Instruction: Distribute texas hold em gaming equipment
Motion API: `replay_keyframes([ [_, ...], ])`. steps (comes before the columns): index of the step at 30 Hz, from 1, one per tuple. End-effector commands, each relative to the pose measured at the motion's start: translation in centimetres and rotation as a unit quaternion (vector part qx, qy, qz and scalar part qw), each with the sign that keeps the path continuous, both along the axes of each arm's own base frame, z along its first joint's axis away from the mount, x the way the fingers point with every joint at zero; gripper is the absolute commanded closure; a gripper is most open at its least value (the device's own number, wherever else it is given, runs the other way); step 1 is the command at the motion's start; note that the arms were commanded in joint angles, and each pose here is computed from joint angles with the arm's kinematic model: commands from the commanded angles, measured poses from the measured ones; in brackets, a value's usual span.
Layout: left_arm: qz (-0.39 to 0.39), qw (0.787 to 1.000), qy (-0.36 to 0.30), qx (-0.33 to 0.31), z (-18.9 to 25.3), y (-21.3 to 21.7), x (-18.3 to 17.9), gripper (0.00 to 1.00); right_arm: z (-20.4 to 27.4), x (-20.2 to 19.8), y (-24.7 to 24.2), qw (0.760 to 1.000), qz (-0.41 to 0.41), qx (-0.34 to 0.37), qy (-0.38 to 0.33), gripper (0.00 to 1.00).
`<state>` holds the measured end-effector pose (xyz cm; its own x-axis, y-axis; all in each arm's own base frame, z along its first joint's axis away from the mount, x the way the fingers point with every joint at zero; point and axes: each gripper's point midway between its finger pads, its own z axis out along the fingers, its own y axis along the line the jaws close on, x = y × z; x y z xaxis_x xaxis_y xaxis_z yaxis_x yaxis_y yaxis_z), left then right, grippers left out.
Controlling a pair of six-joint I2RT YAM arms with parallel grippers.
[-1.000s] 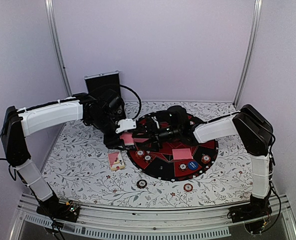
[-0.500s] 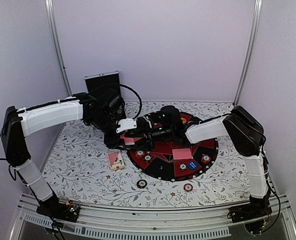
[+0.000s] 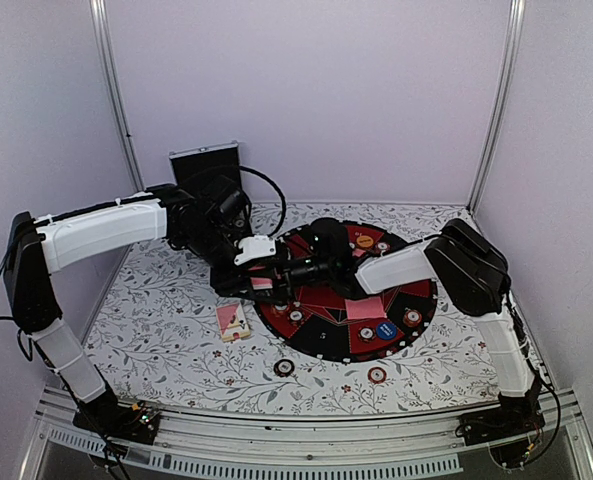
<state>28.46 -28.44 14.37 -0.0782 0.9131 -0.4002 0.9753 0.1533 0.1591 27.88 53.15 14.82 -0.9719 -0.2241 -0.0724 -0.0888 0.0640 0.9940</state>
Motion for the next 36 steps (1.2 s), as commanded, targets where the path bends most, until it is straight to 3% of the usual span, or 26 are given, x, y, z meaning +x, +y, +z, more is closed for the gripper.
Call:
replay_keyframes([
  [1, -0.008, 1.0, -0.013, -0.023, 1.2, -1.4, 0.2, 1.0, 0.2, -0.6, 1.1, 1.0, 0.015, 0.023, 0.005, 0.22],
  [10, -0.008, 0.999, -0.02, -0.025, 1.7, -1.2, 0.1, 1.0, -2.0, -0.1, -0.2, 1.0, -0.007, -0.001, 0.027, 0.38],
  [20, -0.011, 0.999, -0.028, -0.029, 2.3, -1.1, 0.1, 1.0, -2.2, 1.3, -2.7, 0.999, -0.038, -0.028, 0.015, 0.4],
  [28, -0.009, 0.999, -0.033, -0.022, 2.2, -0.7, 0.2, 1.0, -1.6, 1.7, -3.6, 0.999, -0.043, -0.028, 0.008, 0.53],
  [36, -0.009, 0.999, -0.034, -0.018, 2.0, -0.4, 0.2, 1.0, -0.8, 1.9, -5.2, 0.999, -0.046, -0.028, 0.002, 0.57],
])
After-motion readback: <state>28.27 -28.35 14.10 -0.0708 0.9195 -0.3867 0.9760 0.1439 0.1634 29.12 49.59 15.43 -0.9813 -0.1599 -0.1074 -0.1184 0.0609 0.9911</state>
